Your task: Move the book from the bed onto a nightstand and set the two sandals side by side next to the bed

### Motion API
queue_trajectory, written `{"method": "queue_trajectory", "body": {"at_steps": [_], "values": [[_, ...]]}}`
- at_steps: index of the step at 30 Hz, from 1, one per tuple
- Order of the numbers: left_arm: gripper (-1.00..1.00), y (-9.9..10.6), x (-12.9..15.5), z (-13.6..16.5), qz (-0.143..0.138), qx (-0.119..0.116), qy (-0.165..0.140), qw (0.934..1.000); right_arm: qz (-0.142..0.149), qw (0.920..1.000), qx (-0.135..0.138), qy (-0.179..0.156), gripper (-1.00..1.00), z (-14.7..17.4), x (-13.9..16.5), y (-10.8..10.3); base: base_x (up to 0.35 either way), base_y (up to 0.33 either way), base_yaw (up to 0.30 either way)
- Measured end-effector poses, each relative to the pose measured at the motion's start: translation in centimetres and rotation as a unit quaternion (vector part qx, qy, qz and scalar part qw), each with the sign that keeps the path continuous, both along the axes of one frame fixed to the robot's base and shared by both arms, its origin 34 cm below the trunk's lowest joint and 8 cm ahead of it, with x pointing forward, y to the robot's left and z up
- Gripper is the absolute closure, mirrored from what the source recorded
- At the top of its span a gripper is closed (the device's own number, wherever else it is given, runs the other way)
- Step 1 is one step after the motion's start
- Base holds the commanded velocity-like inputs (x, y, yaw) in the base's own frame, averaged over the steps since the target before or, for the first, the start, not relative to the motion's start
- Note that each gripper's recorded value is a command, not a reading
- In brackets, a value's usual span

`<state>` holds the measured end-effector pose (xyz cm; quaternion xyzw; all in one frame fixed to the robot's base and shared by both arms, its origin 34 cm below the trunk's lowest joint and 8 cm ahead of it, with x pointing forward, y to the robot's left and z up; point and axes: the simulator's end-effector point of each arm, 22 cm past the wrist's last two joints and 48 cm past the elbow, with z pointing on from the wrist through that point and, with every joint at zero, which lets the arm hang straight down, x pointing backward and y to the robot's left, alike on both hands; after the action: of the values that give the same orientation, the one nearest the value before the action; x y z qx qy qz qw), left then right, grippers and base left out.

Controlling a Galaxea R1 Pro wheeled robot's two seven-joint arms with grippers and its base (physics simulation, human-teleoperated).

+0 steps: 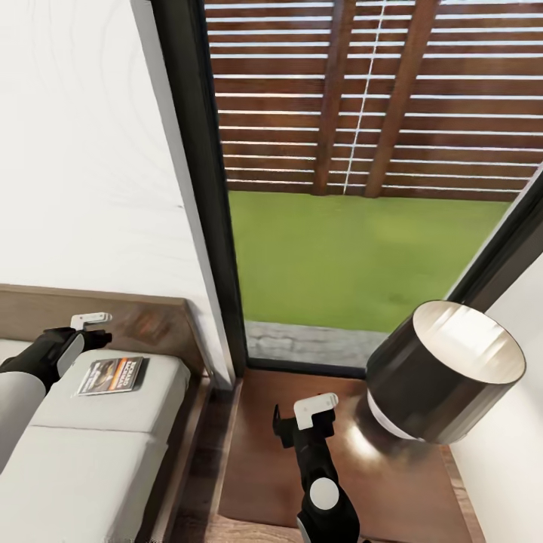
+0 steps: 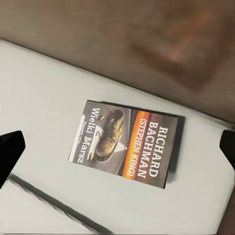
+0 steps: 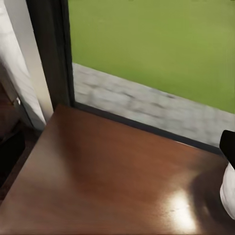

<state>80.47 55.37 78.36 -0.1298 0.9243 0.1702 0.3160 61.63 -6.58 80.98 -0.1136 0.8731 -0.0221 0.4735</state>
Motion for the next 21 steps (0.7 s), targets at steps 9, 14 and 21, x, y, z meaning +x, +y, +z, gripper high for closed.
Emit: {"method": "queue_trajectory", "body": {"at_steps": [9,14,21], "values": [[-1.0,-0.24,0.12,0.04,-0.002,0.0,-0.001,1.0,0.001,1.0,0.001,-0.001,-1.0,0.07,0.0,0.07,0.007,-0.004,0.093],[-1.0,-0.43,0.28,0.09,-0.003,0.0,-0.005,1.0,0.001,1.0,0.001,-0.001,-1.0,0.1,-0.01,0.07,0.132,-0.109,0.006],[-1.0,-0.49,0.36,0.08,-0.004,0.0,-0.006,1.0,0.001,1.0,0.002,-0.001,-1.0,0.07,0.0,0.1,0.055,-0.048,0.001]]}}
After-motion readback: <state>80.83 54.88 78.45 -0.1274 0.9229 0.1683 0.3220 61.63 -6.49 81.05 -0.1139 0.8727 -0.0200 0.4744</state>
